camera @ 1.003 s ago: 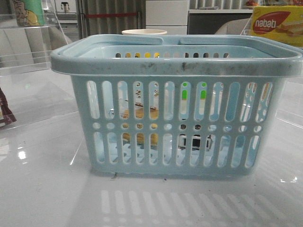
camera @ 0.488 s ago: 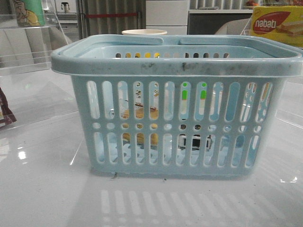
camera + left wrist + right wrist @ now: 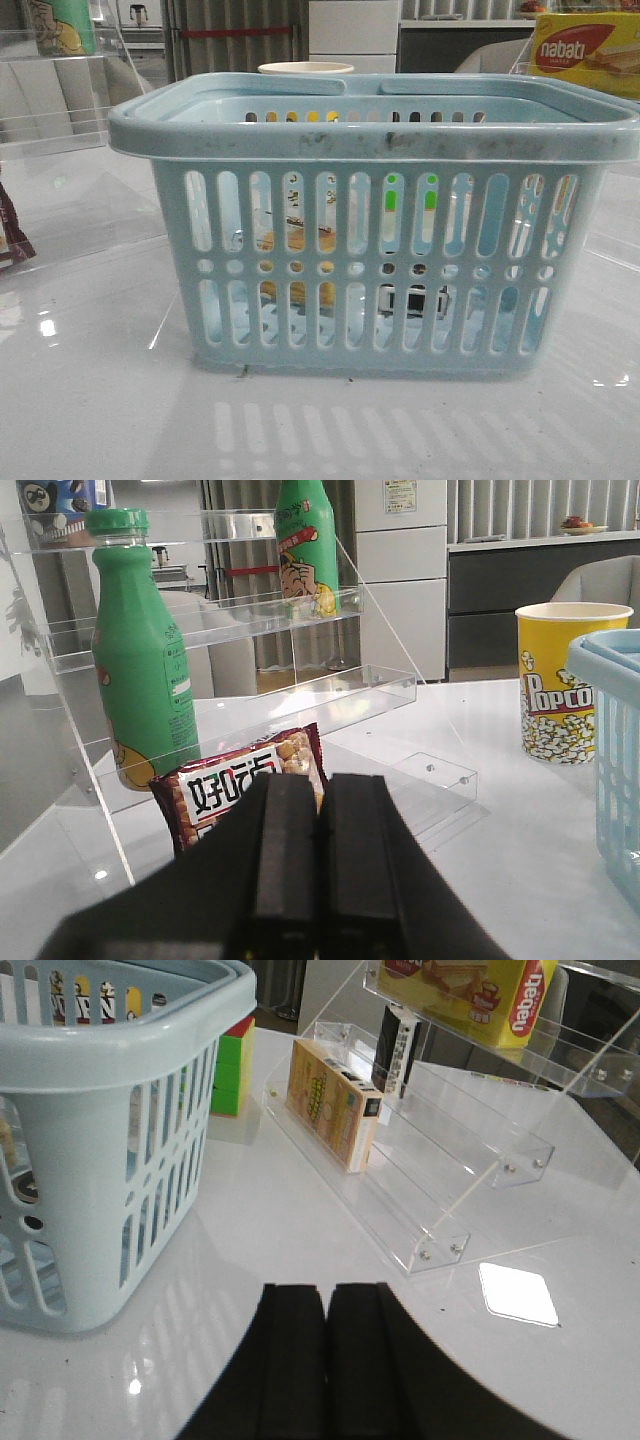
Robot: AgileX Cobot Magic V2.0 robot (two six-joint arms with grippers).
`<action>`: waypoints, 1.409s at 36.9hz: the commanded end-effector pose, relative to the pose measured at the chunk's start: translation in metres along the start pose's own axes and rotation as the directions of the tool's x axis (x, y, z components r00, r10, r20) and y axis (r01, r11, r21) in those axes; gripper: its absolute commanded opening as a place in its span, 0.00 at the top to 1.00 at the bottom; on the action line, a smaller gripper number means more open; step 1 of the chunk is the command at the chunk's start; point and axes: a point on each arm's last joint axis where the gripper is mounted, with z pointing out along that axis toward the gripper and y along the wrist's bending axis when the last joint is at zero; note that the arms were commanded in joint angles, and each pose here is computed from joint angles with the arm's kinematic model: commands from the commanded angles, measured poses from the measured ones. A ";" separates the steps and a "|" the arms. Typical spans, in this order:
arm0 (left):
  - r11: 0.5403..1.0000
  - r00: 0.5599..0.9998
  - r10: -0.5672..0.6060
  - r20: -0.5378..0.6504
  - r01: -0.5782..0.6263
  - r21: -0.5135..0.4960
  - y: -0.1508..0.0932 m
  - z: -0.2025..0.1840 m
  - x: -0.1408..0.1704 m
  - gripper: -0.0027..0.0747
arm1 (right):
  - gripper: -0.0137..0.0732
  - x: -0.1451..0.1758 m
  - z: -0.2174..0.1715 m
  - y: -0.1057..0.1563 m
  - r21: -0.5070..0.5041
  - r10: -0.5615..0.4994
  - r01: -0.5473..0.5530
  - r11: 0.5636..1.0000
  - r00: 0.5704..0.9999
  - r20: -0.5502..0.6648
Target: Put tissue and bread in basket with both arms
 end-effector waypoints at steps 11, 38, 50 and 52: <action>1.000 0.995 -0.018 0.101 0.019 -0.011 0.001 -0.002 -0.009 0.85 | 0.77 -0.011 -0.002 -0.003 0.019 -0.003 0.000 1.000 0.991 0.136; 1.000 0.995 -0.018 0.101 0.019 -0.011 0.001 -0.002 -0.009 0.85 | 0.77 -0.024 -0.005 -0.005 0.017 0.113 -0.122 0.992 0.952 0.284; 1.000 0.995 -0.018 0.101 0.019 -0.011 0.001 -0.002 -0.009 0.85 | 0.77 -0.022 -0.004 -0.005 0.018 0.114 -0.123 0.992 0.959 0.258; 1.000 0.995 -0.018 0.101 0.019 -0.011 0.001 -0.002 -0.009 0.85 | 0.77 -0.022 -0.004 -0.005 0.018 0.114 -0.123 0.992 0.959 0.259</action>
